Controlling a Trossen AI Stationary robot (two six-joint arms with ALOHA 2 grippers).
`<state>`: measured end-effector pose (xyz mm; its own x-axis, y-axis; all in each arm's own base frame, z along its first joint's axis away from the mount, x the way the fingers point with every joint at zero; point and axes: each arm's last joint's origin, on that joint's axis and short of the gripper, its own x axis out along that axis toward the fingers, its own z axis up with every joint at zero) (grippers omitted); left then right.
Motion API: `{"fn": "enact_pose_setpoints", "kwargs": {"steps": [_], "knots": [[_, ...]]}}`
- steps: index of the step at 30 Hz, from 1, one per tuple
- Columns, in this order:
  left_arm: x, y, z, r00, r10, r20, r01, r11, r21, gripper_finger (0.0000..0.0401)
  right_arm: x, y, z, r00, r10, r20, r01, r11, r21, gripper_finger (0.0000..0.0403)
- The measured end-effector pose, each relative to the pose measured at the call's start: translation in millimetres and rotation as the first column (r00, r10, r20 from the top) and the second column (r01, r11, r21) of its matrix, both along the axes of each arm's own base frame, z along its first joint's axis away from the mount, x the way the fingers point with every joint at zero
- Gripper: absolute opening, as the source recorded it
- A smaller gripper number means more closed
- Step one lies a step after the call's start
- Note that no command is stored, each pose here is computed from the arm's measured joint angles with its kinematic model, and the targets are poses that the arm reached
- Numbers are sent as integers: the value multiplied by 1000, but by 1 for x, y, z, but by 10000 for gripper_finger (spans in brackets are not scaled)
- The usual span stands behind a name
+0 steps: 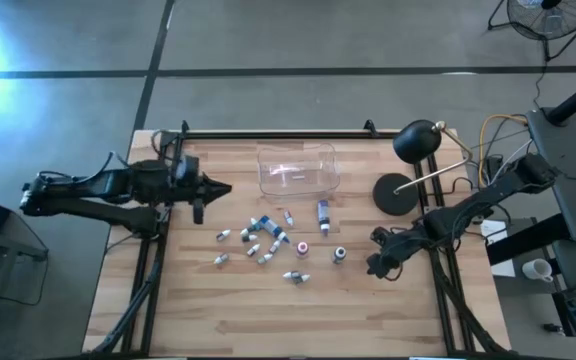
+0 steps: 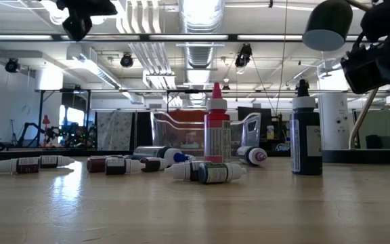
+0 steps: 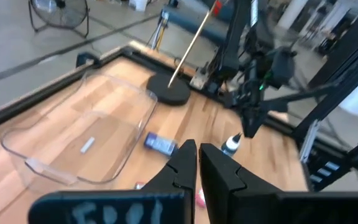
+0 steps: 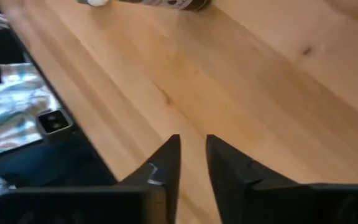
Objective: Pick & Place food coloring
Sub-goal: Put the large black food coloring bottle into the transparent bin
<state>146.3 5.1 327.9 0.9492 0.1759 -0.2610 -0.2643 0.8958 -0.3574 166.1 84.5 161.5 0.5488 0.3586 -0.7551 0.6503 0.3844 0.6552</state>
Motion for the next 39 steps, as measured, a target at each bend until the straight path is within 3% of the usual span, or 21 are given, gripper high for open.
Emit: {"fn": "enact_pose_setpoints", "kwargs": {"steps": [5,11,14,20,24,35,39], "knots": [[5,0,-1,1000,21,0,-21,999,-24,0,7,3,-3,994,108,-8,-108,989,-99,148],[9,1,-4,996,87,0,-86,990,-109,0,19,7,1,967,255,23,-237,924,-302,184],[10,2,-3,993,117,15,-114,982,-149,0,23,6,4,945,326,-5,-295,849,-437,181],[13,2,-1,991,129,45,-119,977,-174,0,26,3,13,879,470,-86,-412,655,-634,177],[13,2,-1,990,131,41,-122,976,-180,0,29,4,20,851,517,-88,-430,593,-681,189],[14,2,-1,991,130,41,-121,977,-175,0,34,1,24,854,513,-87,-394,528,-753,260],[14,2,-2,991,125,39,-118,980,-160,0,39,4,28,818,573,-44,-380,481,-790,283]]}}
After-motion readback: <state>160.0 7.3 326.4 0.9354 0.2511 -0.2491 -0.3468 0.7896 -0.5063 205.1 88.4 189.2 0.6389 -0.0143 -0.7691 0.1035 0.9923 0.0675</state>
